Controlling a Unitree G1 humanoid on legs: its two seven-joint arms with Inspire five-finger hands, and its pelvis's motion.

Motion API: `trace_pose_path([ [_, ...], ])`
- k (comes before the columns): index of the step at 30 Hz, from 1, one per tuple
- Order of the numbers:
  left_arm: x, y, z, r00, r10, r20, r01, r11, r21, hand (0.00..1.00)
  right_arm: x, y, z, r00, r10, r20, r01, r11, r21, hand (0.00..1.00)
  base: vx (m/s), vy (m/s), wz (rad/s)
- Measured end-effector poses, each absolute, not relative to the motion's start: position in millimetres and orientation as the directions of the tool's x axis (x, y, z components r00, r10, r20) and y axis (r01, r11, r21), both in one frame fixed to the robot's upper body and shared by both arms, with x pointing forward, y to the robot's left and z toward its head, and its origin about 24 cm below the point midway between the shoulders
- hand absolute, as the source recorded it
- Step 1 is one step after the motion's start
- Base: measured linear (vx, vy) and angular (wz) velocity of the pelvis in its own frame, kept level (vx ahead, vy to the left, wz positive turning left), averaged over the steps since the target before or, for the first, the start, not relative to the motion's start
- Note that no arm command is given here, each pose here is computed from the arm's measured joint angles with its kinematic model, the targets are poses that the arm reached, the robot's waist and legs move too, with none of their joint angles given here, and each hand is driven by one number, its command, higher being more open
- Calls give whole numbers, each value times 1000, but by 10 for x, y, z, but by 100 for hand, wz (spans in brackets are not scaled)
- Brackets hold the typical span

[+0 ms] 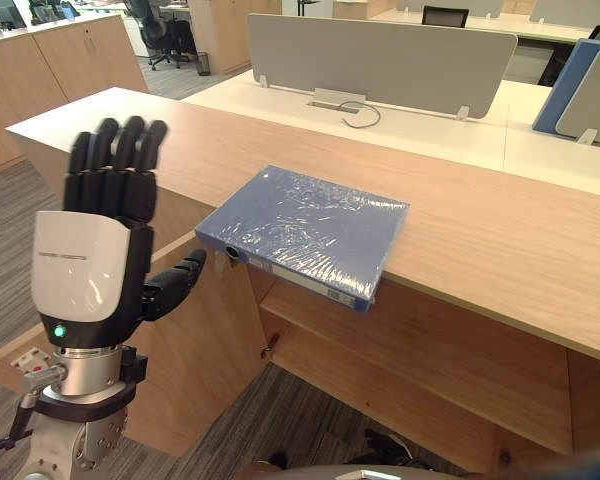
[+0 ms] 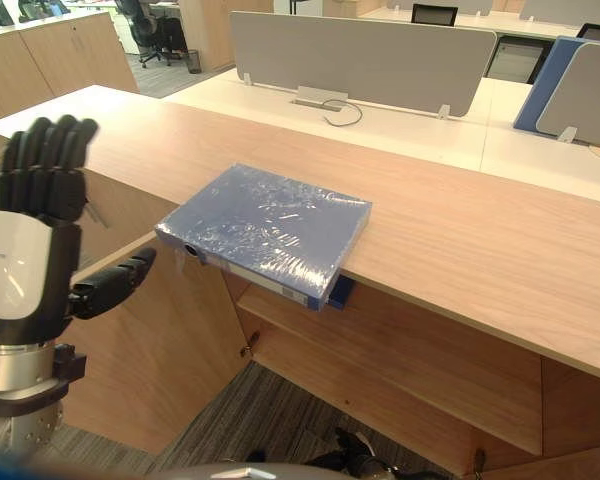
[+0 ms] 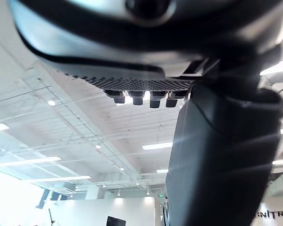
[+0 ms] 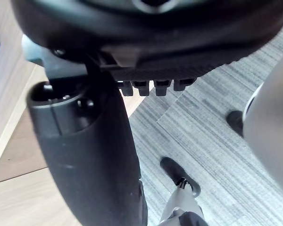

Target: Walk over to the cabinet, pick up the folder, carry it to the office cabinet, place the folder inside the office cabinet, then close the office cabinet door

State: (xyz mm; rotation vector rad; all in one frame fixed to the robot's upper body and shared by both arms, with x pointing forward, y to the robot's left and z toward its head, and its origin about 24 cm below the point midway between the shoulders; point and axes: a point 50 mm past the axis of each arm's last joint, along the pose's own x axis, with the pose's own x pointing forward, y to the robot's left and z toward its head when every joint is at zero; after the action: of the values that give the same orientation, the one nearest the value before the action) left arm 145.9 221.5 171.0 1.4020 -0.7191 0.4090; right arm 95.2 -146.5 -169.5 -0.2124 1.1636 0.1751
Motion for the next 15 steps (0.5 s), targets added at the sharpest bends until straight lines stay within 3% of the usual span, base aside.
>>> trace_pose_path([
  [5,1485,2199,1700,750,-223,623,-612,122,781,100,915,-1629,-1701,372,-10,-928,-244,964,-109,100,-2,-54,-8],
  [15,1545,2153,1624,776,-354,522,-529,86,844,100,919,-1661,-1698,374,-15,-927,-243,963,-113,100,-10,-26,-11],
])
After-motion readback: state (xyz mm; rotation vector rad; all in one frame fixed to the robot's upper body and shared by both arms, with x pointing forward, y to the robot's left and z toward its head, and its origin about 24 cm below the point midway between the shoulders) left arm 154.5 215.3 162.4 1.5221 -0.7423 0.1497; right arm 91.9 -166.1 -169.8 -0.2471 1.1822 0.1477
